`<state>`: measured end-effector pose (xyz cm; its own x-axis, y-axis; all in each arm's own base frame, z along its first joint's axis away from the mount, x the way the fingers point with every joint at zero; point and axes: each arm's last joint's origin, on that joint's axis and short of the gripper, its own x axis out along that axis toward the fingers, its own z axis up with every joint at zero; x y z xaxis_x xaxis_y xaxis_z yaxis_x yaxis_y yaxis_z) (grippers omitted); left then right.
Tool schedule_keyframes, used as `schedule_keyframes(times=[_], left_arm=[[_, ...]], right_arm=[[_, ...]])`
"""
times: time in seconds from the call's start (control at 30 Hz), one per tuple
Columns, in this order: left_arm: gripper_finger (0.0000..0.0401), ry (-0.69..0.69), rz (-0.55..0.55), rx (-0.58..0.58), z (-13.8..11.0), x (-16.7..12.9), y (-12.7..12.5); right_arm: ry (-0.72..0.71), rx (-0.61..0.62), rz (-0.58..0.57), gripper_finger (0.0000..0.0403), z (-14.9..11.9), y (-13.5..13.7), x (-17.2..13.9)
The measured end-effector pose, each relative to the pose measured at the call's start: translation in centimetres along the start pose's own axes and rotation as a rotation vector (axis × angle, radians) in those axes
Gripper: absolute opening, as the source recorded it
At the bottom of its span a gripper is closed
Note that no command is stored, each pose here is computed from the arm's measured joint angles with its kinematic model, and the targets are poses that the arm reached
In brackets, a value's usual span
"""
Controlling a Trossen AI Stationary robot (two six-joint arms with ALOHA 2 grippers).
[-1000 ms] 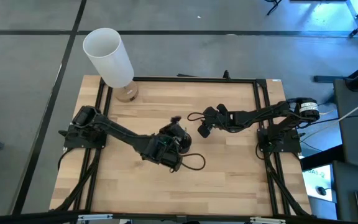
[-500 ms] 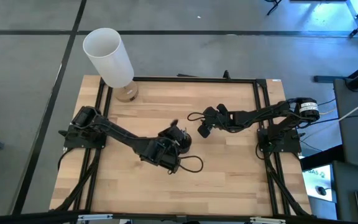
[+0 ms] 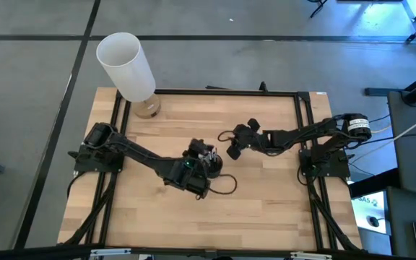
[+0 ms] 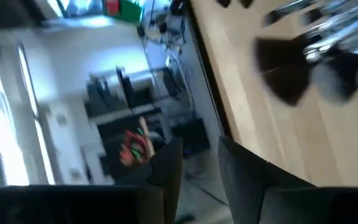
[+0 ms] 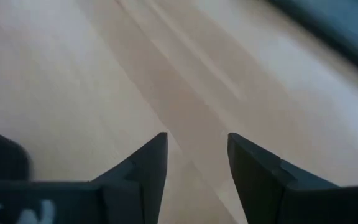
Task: Pick & Place Makeup Brushes
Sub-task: Return to home position
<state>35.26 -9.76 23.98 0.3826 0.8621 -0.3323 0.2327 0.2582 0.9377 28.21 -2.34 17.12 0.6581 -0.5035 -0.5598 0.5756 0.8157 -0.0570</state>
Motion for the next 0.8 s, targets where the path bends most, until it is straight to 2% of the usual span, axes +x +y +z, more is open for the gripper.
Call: schedule_keyframes(times=[0.13,0.27,0.4,0.5,0.57,0.7,0.8], left_arm=[[0.0086,0.077,-0.005,-0.19,-1.2,1.2,0.2],[0.0063,0.203,-0.014,-0.318,-3.7,2.5,0.8],[0.0046,0.256,0.106,-0.447,-7.3,3.2,1.7],[0.0038,0.255,0.191,-0.605,-10.7,3.2,2.3],[0.0034,0.262,0.205,-0.696,-12.9,3.1,2.2],[0.0028,0.249,0.182,-0.833,-16.3,2.5,1.7],[0.0024,0.233,0.097,-0.881,-17.4,2.5,0.9]], right_arm=[[-0.139,-0.08,-0.018,0.0167,0.8,1.6,-1.1],[-0.21,-0.133,-0.075,0.0167,1.4,2.0,-2.4],[-0.25,-0.139,-0.061,0.0167,2.1,2.1,-4.0],[-0.283,-0.129,-0.038,0.0167,2.7,1.9,-5.1],[-0.304,-0.134,-0.021,0.0167,3.2,1.6,-5.8],[-0.375,-0.118,0.038,0.0156,4.5,0.9,-6.7],[-0.43,-0.108,0.154,0.0136,5.6,0.1,-6.5]])
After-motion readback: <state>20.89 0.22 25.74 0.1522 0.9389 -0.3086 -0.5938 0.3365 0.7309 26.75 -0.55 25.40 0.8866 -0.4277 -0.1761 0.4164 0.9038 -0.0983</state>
